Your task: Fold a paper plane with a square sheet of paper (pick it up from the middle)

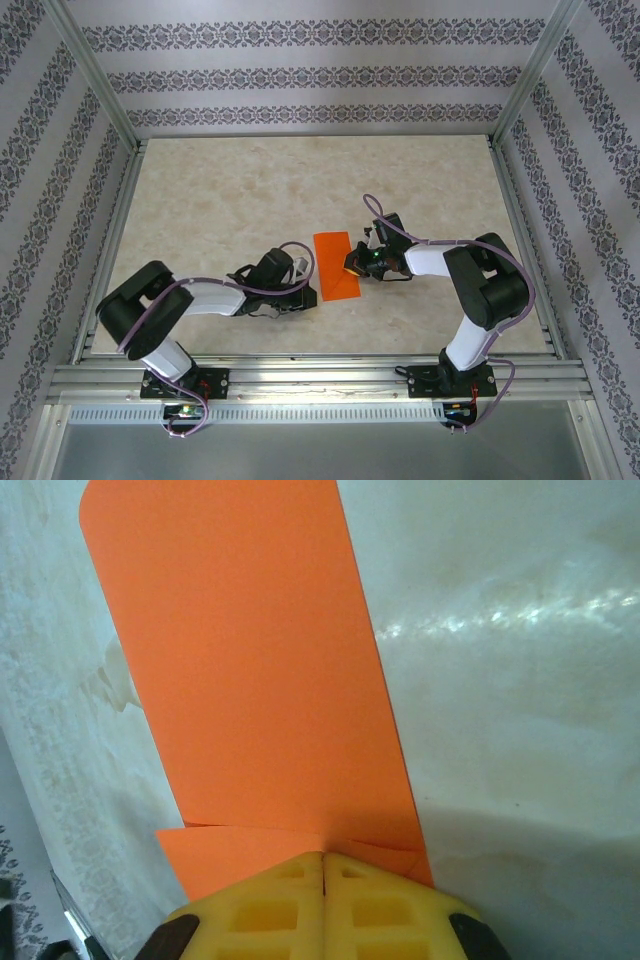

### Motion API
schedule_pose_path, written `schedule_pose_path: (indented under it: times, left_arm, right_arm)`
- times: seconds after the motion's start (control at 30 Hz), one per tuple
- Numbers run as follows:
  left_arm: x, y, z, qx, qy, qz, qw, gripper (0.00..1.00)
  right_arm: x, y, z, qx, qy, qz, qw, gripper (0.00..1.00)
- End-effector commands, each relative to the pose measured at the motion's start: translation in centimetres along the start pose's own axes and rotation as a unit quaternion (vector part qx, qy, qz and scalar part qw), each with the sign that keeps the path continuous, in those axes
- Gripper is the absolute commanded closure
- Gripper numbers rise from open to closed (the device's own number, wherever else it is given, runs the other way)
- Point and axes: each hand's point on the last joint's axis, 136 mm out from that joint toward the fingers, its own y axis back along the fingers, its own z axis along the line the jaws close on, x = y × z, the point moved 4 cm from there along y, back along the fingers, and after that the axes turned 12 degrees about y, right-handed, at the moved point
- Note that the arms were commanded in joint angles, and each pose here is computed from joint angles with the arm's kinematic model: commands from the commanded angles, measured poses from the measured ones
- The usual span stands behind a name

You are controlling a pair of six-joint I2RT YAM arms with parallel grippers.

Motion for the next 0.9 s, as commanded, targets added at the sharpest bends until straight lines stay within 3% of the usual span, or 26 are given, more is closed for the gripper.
schedule_pose_path:
  times: [0.0, 0.13, 0.43, 0.87]
  left_arm:
    - [-0.3, 1.6, -0.5, -0.051, -0.046, -0.016, 0.998, 1.0]
    - [-1.9, 2.6, -2.6, -0.053, -0.081, -0.042, 0.994, 1.0]
    - [-6.0, 0.6, -5.8, -0.043, -0.103, -0.027, 0.993, 1.0]
    - [-7.4, -3.0, -4.5, -0.083, -0.095, 0.01, 0.992, 1.0]
  right_arm:
    - [1.8, -0.2, -3.1, 0.067, -0.032, 0.02, 0.997, 1.0]
    - [1.7, 0.0, -2.7, 0.059, -0.027, 0.017, 0.998, 1.0]
    - [1.3, 0.3, -1.3, 0.03, -0.012, 0.013, 0.999, 1.0]
    - [-0.2, 2.6, 1.8, -0.005, 0.018, -0.019, 1.0, 0.95]
